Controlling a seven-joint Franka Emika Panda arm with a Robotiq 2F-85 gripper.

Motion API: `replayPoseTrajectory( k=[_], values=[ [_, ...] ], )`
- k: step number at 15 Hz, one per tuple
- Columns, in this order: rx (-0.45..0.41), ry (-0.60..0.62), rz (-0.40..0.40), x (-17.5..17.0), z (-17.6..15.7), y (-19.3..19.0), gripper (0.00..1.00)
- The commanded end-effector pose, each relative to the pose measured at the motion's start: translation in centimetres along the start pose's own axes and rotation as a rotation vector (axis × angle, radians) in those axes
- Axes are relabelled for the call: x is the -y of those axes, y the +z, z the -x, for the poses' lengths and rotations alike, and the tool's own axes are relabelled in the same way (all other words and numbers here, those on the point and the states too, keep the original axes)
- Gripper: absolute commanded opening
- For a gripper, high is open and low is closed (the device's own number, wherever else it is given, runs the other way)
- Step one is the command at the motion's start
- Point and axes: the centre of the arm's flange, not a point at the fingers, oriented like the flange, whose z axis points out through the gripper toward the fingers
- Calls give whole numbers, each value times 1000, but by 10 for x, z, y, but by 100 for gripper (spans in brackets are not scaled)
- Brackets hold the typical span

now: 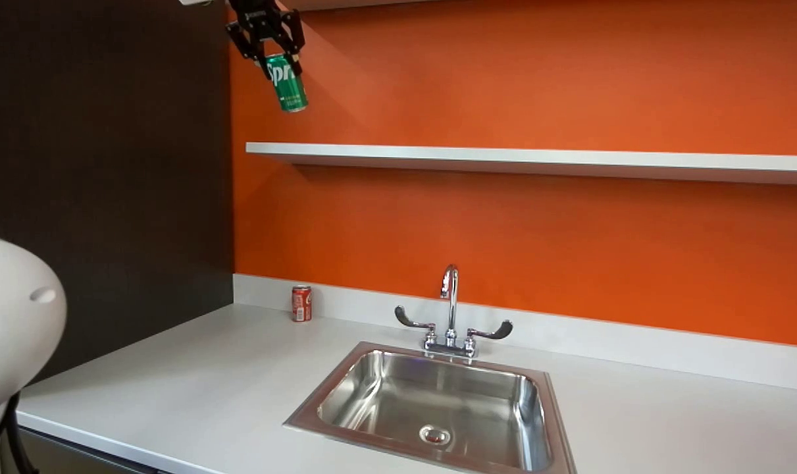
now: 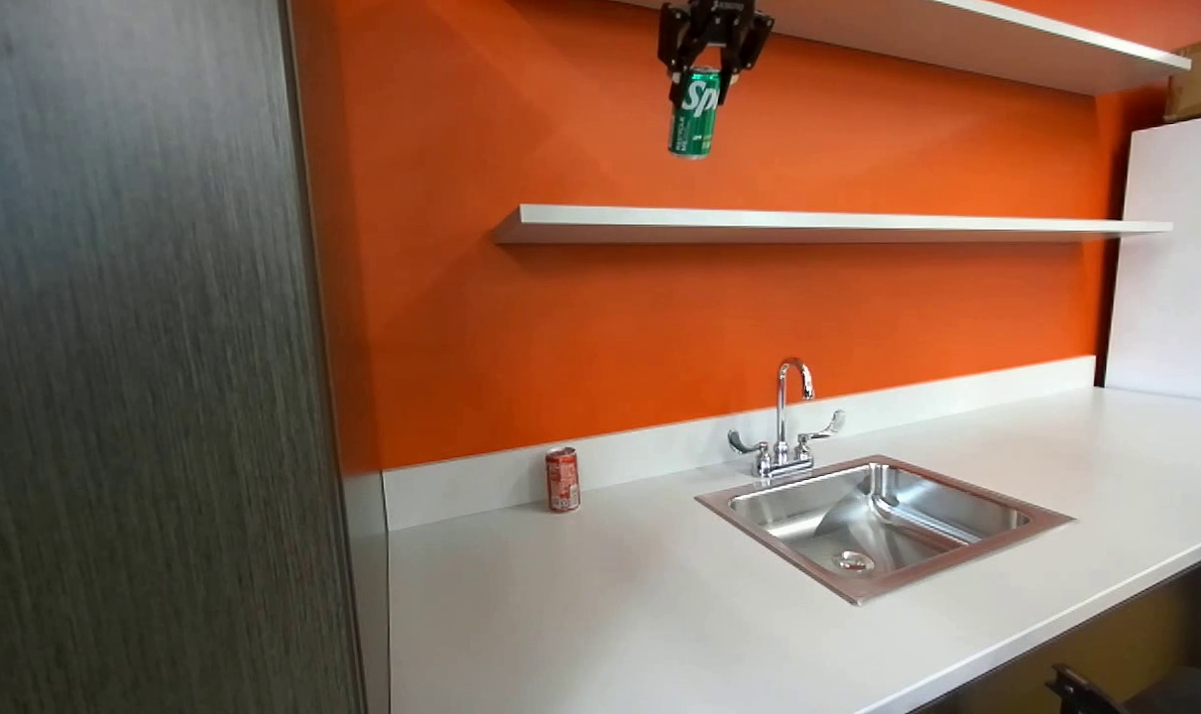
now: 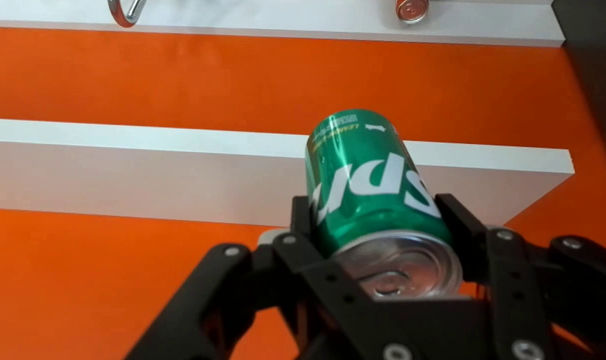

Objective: Put the Sprite can on the left side of the shelf

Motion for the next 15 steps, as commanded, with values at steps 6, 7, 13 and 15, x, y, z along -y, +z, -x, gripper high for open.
replayPoseTrajectory(
  k=[6, 7, 13, 15],
  values=[
    [44, -14, 48, 3, -71, 39, 38],
    [61, -13, 48, 2, -77, 46, 38],
    [109, -1, 54, 1, -100, 73, 38],
    [111, 1, 59, 2, -108, 79, 38]
  ],
)
